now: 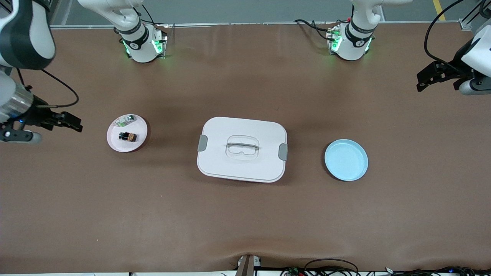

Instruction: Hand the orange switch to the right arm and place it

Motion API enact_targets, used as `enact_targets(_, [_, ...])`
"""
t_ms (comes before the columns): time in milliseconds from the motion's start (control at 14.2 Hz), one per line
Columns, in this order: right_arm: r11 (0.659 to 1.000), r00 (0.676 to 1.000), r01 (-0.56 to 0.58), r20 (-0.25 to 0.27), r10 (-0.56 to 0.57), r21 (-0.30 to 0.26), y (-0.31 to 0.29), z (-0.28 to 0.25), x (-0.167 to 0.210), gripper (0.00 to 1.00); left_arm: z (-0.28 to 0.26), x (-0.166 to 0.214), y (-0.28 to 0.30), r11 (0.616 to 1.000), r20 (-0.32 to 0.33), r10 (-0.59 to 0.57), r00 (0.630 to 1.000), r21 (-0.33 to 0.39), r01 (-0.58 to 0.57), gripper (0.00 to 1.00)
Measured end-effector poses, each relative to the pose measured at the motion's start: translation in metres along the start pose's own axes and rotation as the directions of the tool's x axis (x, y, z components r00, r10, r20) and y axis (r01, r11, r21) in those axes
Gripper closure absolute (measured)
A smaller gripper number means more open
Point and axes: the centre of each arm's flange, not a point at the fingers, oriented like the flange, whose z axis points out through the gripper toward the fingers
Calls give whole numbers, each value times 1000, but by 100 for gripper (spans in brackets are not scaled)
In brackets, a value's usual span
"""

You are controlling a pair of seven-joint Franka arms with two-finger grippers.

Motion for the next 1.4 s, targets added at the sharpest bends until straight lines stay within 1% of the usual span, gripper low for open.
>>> enact_targets(140, [1000,1000,-1,-8,1,0,0,-23,-1,0,-2,-2,0,1000,-1,0,1000,0,0,0])
enact_targets(702, [1000,1000,-11,-13,11,1,6,-66,-5,0,-10,-12,3,1000,12,7,1000,1,-7,0])
enact_targets(1404, [1000,1000,-11,-14,11,1,6,-68,-5,0,-17,-17,5,1000,3,12,1000,1,-12,0])
